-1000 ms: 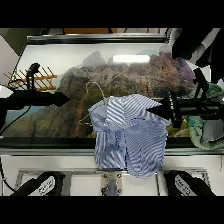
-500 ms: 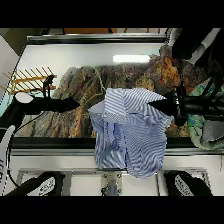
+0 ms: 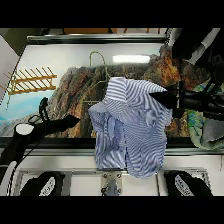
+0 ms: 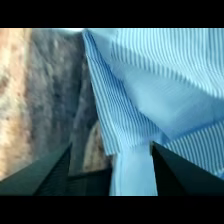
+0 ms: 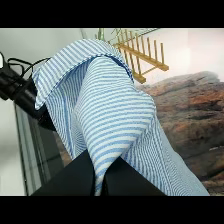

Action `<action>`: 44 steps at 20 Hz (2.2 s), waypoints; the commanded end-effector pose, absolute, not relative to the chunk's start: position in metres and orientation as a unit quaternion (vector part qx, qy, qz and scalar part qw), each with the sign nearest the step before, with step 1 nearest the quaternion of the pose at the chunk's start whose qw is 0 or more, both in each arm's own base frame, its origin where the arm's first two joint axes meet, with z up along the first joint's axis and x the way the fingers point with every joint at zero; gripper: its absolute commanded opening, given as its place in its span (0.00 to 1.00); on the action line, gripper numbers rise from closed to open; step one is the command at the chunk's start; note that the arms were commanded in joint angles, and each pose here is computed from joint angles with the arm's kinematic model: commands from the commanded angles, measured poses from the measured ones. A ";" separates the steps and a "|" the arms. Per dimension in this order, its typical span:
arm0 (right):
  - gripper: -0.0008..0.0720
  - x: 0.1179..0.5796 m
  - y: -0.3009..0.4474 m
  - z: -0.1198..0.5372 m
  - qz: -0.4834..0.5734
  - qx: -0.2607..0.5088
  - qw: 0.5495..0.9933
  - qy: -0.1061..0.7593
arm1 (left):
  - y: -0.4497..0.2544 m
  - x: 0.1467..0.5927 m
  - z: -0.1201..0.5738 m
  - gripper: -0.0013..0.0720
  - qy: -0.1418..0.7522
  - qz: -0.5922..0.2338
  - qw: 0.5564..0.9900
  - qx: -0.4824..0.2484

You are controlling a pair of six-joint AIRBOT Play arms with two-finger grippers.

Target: Fold the clothes and pants, and hang the long-sleeved shirts on hangers.

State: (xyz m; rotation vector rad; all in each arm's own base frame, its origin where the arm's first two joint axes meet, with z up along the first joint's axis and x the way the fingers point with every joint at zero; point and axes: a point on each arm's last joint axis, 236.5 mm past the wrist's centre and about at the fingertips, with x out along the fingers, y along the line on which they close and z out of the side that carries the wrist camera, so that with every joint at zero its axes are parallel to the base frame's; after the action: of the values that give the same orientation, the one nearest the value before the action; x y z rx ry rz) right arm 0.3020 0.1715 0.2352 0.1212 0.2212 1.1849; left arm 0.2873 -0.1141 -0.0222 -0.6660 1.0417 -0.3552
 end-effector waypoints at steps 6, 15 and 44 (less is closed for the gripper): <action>0.02 0.308 0.169 0.236 0.545 0.056 0.830 0.101 | -0.216 0.240 -0.004 0.70 0.427 -0.290 0.800 -0.304; 0.02 0.308 0.169 0.236 0.546 0.057 0.830 0.101 | -0.258 0.236 -0.032 0.70 0.472 -0.315 0.787 -0.242; 0.02 0.278 0.177 0.259 0.548 0.103 0.821 0.126 | -0.128 0.356 0.009 0.03 0.437 -0.177 0.827 -0.304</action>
State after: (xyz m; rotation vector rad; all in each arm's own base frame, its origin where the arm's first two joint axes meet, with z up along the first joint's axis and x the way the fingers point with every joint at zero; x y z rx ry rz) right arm 0.2835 0.1749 0.2595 0.2126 0.2565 1.1445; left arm 0.3486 -0.1461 0.0015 -0.6810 0.9275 -0.4103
